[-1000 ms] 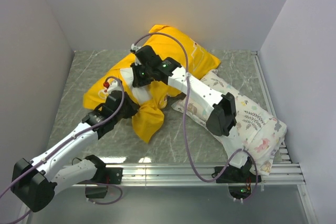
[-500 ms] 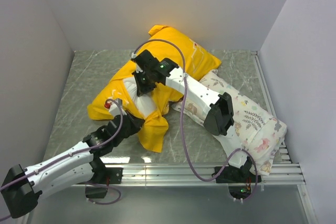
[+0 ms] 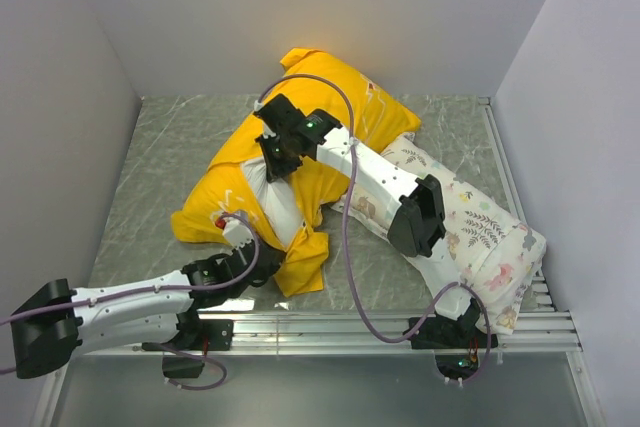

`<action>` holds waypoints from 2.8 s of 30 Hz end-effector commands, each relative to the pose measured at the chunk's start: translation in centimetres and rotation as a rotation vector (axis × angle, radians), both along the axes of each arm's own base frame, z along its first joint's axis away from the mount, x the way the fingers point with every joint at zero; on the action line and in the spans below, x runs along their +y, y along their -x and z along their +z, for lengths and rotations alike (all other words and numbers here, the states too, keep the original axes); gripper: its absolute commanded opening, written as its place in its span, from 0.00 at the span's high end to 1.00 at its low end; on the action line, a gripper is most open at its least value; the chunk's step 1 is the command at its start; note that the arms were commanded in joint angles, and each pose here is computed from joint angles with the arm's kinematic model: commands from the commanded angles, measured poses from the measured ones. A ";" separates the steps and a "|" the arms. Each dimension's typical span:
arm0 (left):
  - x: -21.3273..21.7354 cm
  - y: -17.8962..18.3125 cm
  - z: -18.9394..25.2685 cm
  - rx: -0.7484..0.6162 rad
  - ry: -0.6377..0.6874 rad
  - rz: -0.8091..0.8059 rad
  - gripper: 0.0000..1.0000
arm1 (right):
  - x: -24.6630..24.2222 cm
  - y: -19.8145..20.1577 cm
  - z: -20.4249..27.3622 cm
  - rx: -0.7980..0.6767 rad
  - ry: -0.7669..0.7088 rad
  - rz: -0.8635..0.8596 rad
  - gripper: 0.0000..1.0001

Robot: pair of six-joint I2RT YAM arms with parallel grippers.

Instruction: Remove the pillowcase from the pillow

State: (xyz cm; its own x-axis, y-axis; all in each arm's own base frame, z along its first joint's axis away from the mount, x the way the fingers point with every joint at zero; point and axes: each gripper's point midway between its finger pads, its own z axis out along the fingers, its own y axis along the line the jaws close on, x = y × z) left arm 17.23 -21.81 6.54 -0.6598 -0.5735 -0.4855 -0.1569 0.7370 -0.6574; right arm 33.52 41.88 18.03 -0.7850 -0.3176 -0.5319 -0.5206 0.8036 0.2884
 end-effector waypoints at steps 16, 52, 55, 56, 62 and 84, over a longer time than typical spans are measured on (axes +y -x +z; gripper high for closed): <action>3.2 10.8 -10.0 0.438 -0.237 -0.214 1.00 | -4.6 -12.6 24.2 -0.603 -0.530 -0.294 1.00; 10.7 -5.8 8.7 -0.032 -0.085 0.333 0.55 | -0.3 2.2 3.7 -0.211 -0.416 -0.080 1.00; 12.0 -5.4 10.7 -0.060 -0.112 0.362 0.47 | 0.8 1.4 3.0 -0.198 -0.410 -0.077 1.00; 12.4 -5.1 10.6 -0.048 -0.141 0.355 0.46 | 1.0 1.1 2.8 -0.193 -0.406 -0.078 1.00; 12.1 -6.1 12.6 -0.096 -0.219 0.297 0.26 | 1.3 0.7 2.8 -0.201 -0.395 -0.082 1.00; 23.8 -11.6 11.2 0.014 -0.463 0.740 1.00 | -3.1 2.6 9.9 -0.321 -0.433 -0.102 1.00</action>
State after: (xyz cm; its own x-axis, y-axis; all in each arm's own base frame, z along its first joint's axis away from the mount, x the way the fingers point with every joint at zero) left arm 29.08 -2.51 17.23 -0.2780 -0.6531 -0.7044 -0.6333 0.6760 -0.3768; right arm 30.10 40.94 21.70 -0.6722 -0.0567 -0.7381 -0.5552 0.6982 0.4519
